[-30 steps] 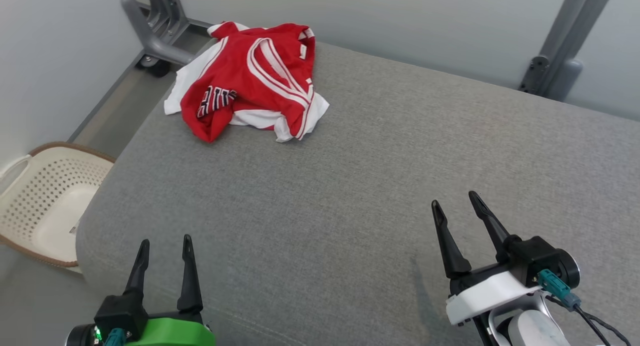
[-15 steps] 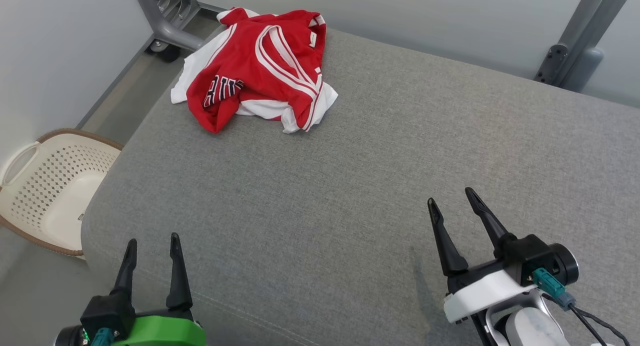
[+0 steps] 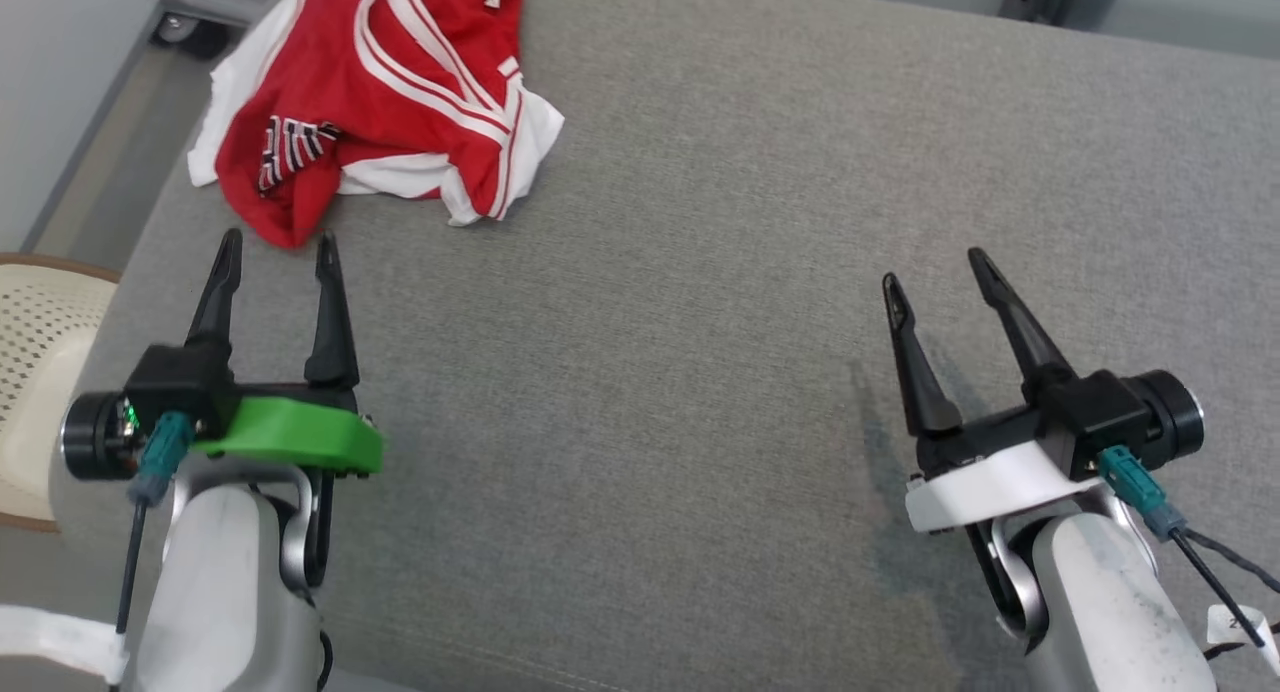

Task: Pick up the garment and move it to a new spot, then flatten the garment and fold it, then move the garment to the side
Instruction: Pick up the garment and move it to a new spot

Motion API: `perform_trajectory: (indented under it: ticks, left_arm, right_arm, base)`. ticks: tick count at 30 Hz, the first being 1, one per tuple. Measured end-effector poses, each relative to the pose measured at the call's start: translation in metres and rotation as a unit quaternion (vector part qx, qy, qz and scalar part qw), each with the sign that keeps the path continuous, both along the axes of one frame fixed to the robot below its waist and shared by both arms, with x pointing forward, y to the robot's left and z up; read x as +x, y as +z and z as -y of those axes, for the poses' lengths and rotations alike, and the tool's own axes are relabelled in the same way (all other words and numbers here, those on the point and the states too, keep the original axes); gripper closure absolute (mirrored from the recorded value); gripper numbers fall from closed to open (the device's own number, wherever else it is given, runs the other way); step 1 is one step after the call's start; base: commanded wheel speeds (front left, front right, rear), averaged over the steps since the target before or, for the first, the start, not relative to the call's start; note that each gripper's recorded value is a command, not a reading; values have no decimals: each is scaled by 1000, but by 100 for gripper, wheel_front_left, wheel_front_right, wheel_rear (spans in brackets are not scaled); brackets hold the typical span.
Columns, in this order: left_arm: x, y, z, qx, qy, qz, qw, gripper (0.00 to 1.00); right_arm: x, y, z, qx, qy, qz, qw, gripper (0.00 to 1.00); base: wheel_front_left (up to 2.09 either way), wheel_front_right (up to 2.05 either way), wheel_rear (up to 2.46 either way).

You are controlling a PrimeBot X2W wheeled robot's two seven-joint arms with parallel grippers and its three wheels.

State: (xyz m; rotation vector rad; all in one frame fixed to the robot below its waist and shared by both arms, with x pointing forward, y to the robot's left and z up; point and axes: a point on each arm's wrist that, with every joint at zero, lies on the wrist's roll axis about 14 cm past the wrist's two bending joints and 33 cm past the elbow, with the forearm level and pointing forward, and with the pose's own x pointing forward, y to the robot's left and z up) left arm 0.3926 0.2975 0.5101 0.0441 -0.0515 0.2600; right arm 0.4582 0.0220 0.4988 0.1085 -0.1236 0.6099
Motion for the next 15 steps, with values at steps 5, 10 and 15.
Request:
perform_trajectory:
  ticks: [5, 10, 15]
  left_arm:
    - [45, -34, 29, -17, -56, -46, 997, 0]
    - [78, -85, 51, -41, -89, -117, 988, 0]
    - [96, -114, 33, -37, -60, -156, 985, 0]
  right_arm:
    - [20, -7, 31, -6, -47, 2, 999, 0]
    - [35, -18, 59, -14, -86, 0, 996, 0]
    - [47, -24, 71, -13, -101, 2, 995, 0]
  base:
    - [0, 0, 0]
    - [0, 0, 0]
    - [0, 0, 0]
